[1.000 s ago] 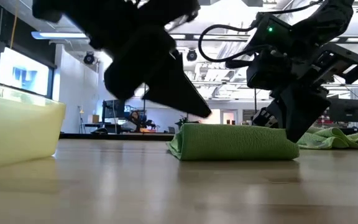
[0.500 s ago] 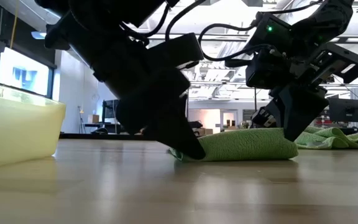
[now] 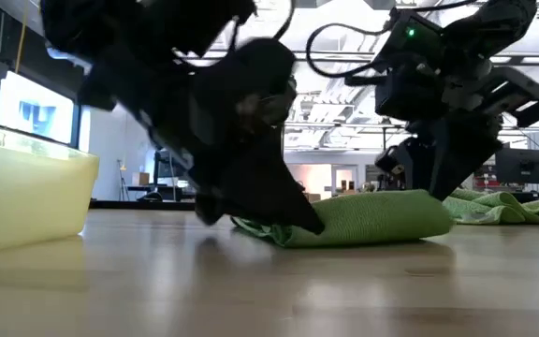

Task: Roll microfiber towels into tight, uniform cylinder then place into a basket
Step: Roll the green microfiber towel

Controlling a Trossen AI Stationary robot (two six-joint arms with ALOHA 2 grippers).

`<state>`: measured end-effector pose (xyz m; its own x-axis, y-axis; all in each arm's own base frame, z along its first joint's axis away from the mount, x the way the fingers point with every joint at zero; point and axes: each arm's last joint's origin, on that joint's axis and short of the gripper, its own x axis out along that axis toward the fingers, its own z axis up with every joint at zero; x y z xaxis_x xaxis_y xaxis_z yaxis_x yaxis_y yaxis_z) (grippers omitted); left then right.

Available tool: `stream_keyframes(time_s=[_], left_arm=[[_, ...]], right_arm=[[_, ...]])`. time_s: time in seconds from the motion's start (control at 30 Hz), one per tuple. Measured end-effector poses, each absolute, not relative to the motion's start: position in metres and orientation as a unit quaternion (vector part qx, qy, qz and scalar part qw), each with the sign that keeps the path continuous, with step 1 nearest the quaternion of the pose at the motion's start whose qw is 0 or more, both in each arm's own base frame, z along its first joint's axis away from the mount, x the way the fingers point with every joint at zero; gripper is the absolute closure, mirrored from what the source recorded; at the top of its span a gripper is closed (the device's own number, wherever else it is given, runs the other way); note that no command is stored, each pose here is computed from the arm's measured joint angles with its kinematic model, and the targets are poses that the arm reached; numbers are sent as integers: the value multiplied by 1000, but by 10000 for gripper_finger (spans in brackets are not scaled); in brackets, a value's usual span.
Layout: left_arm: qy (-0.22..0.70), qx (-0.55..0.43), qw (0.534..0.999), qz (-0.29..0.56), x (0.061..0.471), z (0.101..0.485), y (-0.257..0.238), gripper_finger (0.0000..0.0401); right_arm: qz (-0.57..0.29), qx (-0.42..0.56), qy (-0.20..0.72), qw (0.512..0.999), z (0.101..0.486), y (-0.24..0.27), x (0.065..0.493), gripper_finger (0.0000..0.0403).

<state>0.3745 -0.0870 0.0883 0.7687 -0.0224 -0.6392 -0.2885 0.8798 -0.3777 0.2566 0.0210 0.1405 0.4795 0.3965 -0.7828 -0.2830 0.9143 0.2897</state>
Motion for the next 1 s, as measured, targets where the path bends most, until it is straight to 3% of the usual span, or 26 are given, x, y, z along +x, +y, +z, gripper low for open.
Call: stream_keyframes(time_s=[0.33, 0.53, 0.77, 1.0], left_arm=[[316, -357, 872, 114, 367, 82, -72, 389], [321, -389, 857, 110, 369, 84, -62, 389], [328, -395, 852, 103, 370, 84, -58, 389], [331, -389, 854, 100, 371, 85, -58, 389]], right_arm=[[270, -134, 399, 866, 157, 51, 252, 263], [235, -238, 395, 856, 153, 73, 250, 263], [206, -270, 426, 839, 134, 79, 253, 260], [173, -257, 443, 841, 117, 80, 260, 207]])
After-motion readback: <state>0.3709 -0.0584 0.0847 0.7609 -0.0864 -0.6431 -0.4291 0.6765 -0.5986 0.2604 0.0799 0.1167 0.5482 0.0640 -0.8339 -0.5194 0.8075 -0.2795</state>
